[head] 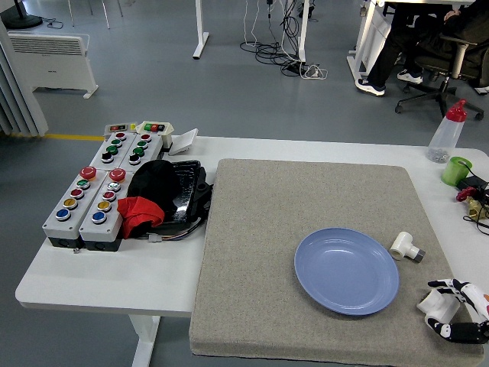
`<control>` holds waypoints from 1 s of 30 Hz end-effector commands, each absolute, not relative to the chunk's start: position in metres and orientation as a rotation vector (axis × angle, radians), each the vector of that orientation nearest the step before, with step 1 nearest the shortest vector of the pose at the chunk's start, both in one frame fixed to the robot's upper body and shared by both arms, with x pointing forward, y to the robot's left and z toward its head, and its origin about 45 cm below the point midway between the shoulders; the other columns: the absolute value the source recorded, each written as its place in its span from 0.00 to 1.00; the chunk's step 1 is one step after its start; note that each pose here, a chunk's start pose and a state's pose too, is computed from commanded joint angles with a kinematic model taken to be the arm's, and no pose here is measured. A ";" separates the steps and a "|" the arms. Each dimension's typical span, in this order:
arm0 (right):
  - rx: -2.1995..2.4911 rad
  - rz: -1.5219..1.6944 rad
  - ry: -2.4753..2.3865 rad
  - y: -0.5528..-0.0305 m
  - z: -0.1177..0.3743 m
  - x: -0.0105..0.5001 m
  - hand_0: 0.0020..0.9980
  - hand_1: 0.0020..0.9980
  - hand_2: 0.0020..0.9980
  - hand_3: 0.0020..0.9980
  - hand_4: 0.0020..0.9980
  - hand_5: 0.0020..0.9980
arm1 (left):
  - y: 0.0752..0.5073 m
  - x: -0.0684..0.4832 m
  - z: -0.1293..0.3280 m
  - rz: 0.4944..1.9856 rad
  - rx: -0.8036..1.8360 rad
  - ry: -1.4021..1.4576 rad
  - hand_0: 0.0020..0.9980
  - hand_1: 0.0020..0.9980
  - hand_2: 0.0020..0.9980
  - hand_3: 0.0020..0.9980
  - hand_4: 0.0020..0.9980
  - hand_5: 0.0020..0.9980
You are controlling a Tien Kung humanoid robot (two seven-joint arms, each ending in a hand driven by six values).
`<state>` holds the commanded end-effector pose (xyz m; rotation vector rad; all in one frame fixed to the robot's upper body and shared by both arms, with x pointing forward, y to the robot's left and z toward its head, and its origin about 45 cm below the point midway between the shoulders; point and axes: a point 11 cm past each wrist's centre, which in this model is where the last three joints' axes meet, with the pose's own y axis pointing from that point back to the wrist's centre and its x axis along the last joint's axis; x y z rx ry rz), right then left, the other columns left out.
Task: Pick pipe place plate twice
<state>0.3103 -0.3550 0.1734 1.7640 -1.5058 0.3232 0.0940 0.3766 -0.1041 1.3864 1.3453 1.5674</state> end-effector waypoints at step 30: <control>1.931 0.536 -1.510 -0.288 0.228 0.353 0.42 0.55 0.64 0.71 0.68 0.25 | 0.378 0.085 -0.105 1.554 1.414 1.357 0.61 0.57 0.60 0.61 0.58 1.00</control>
